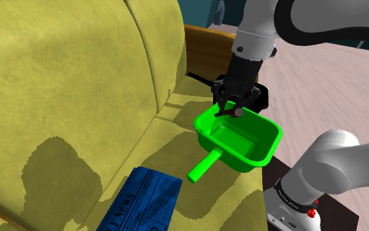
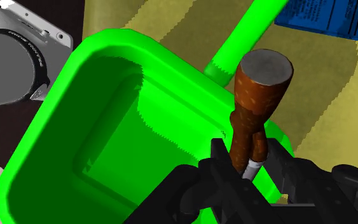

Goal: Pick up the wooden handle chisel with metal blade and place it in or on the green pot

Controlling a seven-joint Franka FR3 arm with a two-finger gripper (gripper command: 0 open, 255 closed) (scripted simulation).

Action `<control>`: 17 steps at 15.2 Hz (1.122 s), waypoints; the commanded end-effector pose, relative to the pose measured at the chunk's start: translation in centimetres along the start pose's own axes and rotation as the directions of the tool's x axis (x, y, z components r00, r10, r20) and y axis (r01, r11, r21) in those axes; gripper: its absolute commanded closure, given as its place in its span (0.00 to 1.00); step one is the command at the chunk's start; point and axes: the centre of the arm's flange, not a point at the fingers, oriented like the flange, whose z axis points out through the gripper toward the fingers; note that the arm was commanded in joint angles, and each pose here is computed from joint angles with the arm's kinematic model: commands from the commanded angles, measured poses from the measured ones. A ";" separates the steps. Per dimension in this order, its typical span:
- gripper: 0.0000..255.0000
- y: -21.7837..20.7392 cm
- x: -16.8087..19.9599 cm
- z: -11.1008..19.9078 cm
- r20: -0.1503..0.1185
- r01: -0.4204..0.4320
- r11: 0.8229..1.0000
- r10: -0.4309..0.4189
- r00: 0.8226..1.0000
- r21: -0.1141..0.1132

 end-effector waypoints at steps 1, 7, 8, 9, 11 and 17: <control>1.00 2.3 -1.7 -0.1 0.001 0.000 1.000 0.000 1.000 0.000; 1.00 2.5 -1.4 3.0 0.001 0.000 1.000 0.000 1.000 0.000; 1.00 2.5 -1.4 3.5 0.001 0.000 1.000 0.000 1.000 0.000; 1.00 2.5 -1.3 4.1 0.001 0.000 1.000 0.000 1.000 0.000; 1.00 2.5 -1.2 5.1 0.001 0.000 1.000 0.000 1.000 0.000; 1.00 2.7 -0.9 8.1 0.001 0.000 1.000 0.000 1.000 0.000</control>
